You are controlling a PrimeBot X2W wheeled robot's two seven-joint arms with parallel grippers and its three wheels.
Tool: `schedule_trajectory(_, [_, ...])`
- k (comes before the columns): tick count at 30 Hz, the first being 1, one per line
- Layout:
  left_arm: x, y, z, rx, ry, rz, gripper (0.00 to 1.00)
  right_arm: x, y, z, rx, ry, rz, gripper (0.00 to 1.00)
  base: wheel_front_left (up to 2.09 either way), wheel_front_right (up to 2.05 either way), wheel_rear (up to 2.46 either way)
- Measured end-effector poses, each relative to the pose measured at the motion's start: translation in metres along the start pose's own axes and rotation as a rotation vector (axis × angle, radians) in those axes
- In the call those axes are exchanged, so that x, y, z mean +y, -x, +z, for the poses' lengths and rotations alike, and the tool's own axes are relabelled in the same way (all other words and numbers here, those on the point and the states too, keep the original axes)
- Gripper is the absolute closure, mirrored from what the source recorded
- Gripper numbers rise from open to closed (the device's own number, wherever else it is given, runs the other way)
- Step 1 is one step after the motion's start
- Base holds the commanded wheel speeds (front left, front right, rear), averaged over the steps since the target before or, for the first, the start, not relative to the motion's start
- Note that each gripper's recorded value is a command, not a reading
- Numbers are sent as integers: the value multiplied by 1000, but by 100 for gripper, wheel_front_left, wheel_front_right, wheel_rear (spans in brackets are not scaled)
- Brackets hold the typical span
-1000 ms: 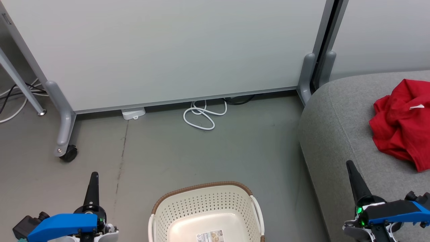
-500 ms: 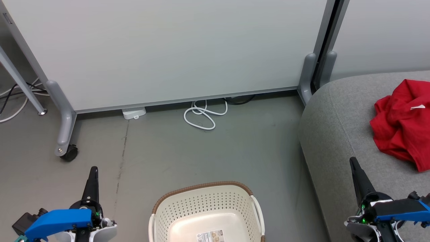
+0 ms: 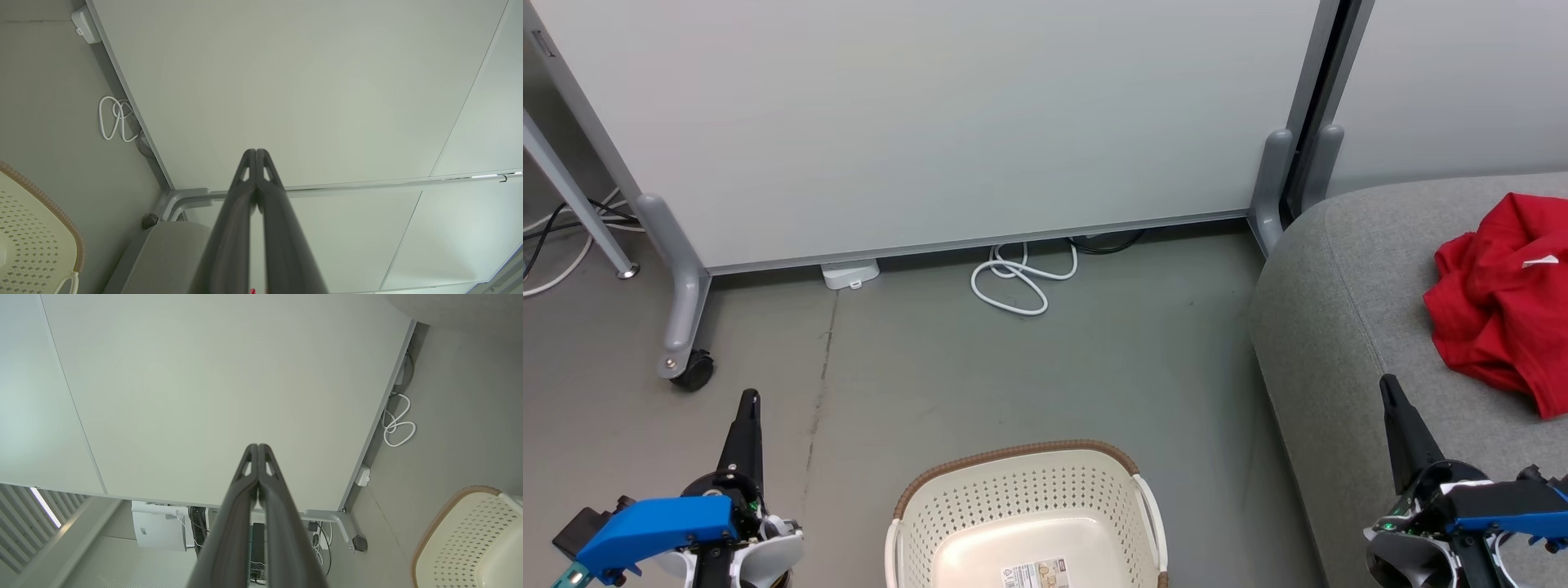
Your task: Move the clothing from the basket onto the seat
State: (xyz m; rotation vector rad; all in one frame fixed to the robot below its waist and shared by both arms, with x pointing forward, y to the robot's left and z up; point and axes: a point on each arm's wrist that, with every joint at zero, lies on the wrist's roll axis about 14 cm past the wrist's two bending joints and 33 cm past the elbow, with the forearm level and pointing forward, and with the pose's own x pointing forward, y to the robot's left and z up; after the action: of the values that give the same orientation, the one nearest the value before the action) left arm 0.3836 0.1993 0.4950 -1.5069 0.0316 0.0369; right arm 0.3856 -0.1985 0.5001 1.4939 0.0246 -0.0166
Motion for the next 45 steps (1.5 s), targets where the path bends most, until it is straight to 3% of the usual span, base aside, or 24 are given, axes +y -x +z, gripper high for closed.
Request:
schedule_trajectory(12, [-8, -3, 1, 4, 68, -27, 100, 3, -1, 2, -6, -78, 14, 100, 0, 0, 0])
schedule_trajectory(45, [-8, -4, 1, 4, 68, -29, 100, 4, -2, 2, -6, -79, 16, 100, 0, 0, 0])
